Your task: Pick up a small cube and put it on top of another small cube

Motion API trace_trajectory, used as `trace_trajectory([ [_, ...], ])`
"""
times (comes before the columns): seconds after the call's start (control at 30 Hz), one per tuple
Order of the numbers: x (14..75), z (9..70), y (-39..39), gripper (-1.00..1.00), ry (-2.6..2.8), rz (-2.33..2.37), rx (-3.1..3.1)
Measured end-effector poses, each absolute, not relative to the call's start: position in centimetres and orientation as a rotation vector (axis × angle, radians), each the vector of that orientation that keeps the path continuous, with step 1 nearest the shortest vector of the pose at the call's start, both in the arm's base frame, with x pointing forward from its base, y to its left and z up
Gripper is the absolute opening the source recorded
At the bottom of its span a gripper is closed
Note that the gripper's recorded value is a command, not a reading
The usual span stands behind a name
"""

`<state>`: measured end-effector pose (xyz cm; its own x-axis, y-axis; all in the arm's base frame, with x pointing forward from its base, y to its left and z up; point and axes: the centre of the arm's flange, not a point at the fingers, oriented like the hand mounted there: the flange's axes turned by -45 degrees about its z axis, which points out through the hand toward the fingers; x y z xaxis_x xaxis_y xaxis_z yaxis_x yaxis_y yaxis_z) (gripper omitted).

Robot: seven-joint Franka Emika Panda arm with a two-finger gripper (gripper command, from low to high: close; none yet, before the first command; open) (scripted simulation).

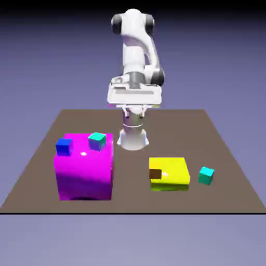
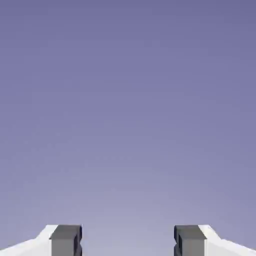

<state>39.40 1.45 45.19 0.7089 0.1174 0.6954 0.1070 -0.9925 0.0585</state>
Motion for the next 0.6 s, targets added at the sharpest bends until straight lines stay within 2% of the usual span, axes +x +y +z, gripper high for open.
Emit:
trace_trajectory([
  [0.3,41.7,39.9,9.5,0.00,1.011,0.903,2.805],
  [0.6,41.5,33.9,18.2,0.00,1.786,0.620,2.455],
])
